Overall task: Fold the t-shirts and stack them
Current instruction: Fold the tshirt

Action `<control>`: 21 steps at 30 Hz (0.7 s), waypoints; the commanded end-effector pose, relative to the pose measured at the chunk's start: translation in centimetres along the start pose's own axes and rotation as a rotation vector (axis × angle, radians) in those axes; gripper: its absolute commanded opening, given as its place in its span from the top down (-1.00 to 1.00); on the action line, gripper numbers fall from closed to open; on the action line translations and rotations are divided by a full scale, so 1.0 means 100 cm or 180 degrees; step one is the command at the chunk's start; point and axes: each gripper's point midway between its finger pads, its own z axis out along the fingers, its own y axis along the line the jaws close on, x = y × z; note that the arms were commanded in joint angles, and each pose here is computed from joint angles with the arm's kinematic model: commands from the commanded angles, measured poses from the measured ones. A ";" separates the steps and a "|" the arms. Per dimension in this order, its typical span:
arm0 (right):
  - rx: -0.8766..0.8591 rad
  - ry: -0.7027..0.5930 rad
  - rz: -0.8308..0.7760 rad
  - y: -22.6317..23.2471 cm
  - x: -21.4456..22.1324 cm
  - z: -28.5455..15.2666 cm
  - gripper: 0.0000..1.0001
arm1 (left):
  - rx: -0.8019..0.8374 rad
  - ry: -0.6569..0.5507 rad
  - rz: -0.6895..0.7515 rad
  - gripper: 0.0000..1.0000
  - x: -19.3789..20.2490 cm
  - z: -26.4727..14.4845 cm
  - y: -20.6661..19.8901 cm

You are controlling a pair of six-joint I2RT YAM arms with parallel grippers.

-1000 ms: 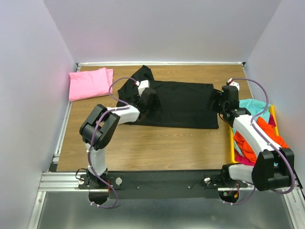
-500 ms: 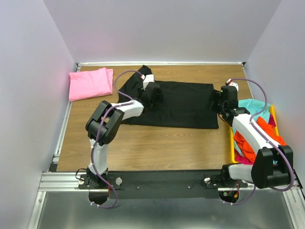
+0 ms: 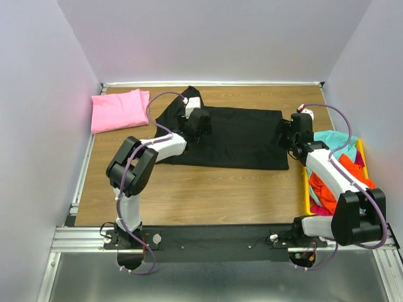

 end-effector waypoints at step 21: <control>-0.0177 -0.0044 -0.0050 0.010 0.000 -0.001 -0.68 | -0.0532 0.0206 0.0258 -0.22 0.017 0.036 0.014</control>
